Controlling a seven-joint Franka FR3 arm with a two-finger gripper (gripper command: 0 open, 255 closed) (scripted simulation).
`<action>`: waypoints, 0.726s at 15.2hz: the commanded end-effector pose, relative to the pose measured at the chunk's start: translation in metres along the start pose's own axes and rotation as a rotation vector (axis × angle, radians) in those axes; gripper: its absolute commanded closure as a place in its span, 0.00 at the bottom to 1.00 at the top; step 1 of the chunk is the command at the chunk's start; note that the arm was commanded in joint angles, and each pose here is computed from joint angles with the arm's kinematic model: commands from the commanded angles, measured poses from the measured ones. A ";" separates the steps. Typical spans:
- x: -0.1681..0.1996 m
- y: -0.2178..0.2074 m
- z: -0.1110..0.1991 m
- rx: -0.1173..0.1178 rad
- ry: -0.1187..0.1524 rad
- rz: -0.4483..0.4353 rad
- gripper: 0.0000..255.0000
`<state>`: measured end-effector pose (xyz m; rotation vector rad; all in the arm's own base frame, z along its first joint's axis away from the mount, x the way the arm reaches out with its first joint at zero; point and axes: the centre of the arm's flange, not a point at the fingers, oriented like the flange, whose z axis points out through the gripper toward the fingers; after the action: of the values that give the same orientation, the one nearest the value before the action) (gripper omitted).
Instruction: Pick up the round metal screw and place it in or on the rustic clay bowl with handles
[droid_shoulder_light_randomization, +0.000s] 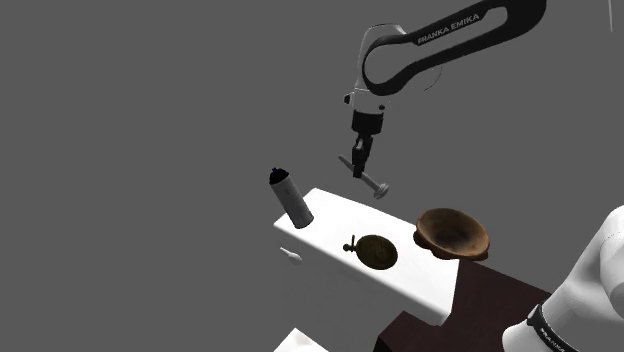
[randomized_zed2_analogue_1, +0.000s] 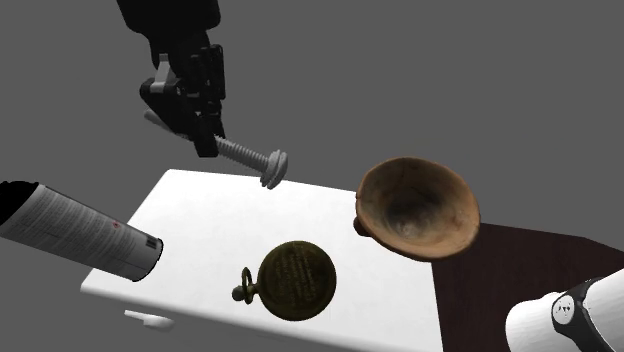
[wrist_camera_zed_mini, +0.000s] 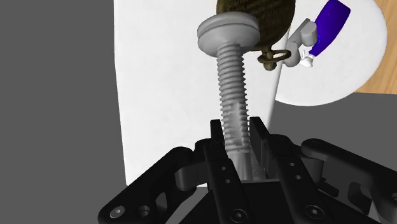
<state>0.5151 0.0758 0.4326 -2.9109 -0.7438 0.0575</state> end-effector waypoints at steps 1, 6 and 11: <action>-0.027 0.000 0.001 0.000 0.000 0.000 1.00; -0.093 0.000 0.000 0.000 0.000 0.000 1.00; -0.159 0.001 -0.001 0.000 0.000 0.000 1.00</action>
<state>0.3916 0.0061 0.4343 -2.9114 -0.7426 0.0566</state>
